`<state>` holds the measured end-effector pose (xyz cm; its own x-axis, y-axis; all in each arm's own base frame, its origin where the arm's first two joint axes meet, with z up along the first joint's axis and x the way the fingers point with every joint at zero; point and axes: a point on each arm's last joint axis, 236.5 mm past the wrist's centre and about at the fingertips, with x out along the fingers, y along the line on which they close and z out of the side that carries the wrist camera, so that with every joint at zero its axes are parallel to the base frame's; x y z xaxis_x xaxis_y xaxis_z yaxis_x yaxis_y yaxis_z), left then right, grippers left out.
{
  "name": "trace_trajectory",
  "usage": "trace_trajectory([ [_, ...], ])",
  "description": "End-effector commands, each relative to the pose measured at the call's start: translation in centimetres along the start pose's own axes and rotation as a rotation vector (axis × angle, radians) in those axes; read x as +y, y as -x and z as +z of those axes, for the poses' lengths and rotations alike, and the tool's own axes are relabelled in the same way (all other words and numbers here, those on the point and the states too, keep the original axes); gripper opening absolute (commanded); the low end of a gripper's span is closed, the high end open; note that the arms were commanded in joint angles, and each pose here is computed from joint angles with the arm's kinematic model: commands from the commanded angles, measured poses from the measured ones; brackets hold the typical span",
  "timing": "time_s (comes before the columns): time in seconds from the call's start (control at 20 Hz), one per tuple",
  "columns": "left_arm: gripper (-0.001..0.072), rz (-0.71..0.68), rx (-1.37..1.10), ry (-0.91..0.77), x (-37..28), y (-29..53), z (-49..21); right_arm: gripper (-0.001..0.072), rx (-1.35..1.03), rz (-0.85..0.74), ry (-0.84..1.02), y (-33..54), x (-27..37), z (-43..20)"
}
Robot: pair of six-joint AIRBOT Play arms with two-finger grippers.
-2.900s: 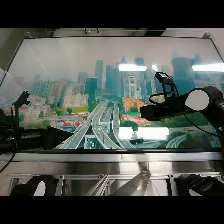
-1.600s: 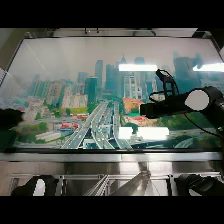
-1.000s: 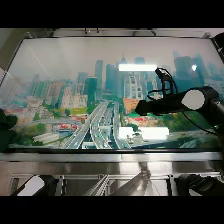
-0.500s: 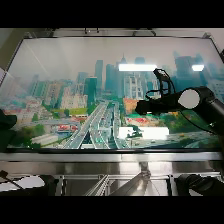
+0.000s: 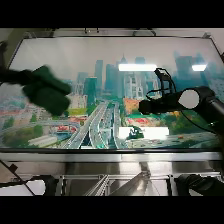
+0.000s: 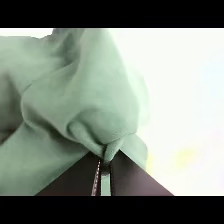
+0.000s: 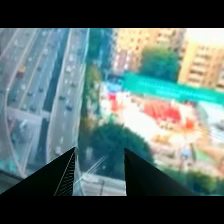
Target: Fold the shirts.
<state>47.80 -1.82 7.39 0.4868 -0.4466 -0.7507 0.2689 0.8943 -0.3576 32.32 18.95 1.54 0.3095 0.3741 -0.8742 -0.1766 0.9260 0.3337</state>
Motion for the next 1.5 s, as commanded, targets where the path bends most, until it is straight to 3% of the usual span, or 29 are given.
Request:
trace_trajectory([
  [0.0, 0.0019, -0.368, 0.072, -0.257, -18.4, -3.2, -0.5, 0.0343, 0.02, -0.067, -0.003, 0.4, -2.6, -0.2],
  [0.25, 0.002, -0.421, 0.309, -0.291, -23.2, -10.2, -7.2, 0.0347, 0.071, -0.12, -0.075, 1.6, -6.7, -0.9],
  [0.3, 0.0236, -0.431, 0.34, -0.291, -23.6, -11.0, -8.1, 0.0392, 0.069, -0.124, -0.088, 1.8, -7.2, -0.8],
  [0.35, 0.0555, -0.432, 0.368, -0.273, -23.7, -11.4, -8.8, 0.0525, 0.066, -0.128, -0.093, 1.9, -7.6, -0.7],
  [0.4, 0.0718, -0.422, 0.393, -0.239, -23.5, -11.4, -9.1, 0.0559, 0.066, -0.129, -0.091, 1.9, -7.8, -0.6],
  [0.55, 0.0713, -0.36, 0.446, -0.19, -20.3, -9.1, -9.3, 0.0559, 0.064, -0.096, -0.083, 2.0, -8.1, -0.4],
  [0.85, 0.0713, -0.265, 0.591, 0.075, -12.6, -7.8, -15.6, 0.0559, 0.097, 0.287, 0.046, -3.6, -3.0, 0.5],
  [1.05, 0.0712, -0.325, 0.487, 0.149, -13.9, -11.6, -17.4, 0.056, 0.132, 0.5, 0.079, -8.3, 0.8, -0.5],
  [1.25, 0.0694, -0.294, 0.41, 0.146, -14.6, -14.3, -17.6, 0.0558, 0.157, 0.551, 0.043, -11.3, 2.6, -1.4],
  [1.3, 0.0694, -0.3, 0.426, 0.14, -14.9, -14.7, -17.9, 0.0544, 0.15, 0.57, 0.038, -11.4, 3.0, -1.3],
  [1.35, 0.069, -0.308, 0.447, 0.136, -15.2, -15.2, -18.3, 0.0428, 0.134, 0.591, 0.038, -11.4, 3.4, -1.0],
  [1.4, 0.0522, -0.314, 0.463, 0.131, -15.5, -15.8, -18.7, 0.0275, 0.12, 0.608, 0.043, -11.2, 3.8, -0.7],
  [1.45, 0.029, -0.317, 0.474, 0.127, -15.8, -16.2, -18.9, 0.0197, 0.102, 0.633, 0.039, -10.9, 4.3, -0.3],
])
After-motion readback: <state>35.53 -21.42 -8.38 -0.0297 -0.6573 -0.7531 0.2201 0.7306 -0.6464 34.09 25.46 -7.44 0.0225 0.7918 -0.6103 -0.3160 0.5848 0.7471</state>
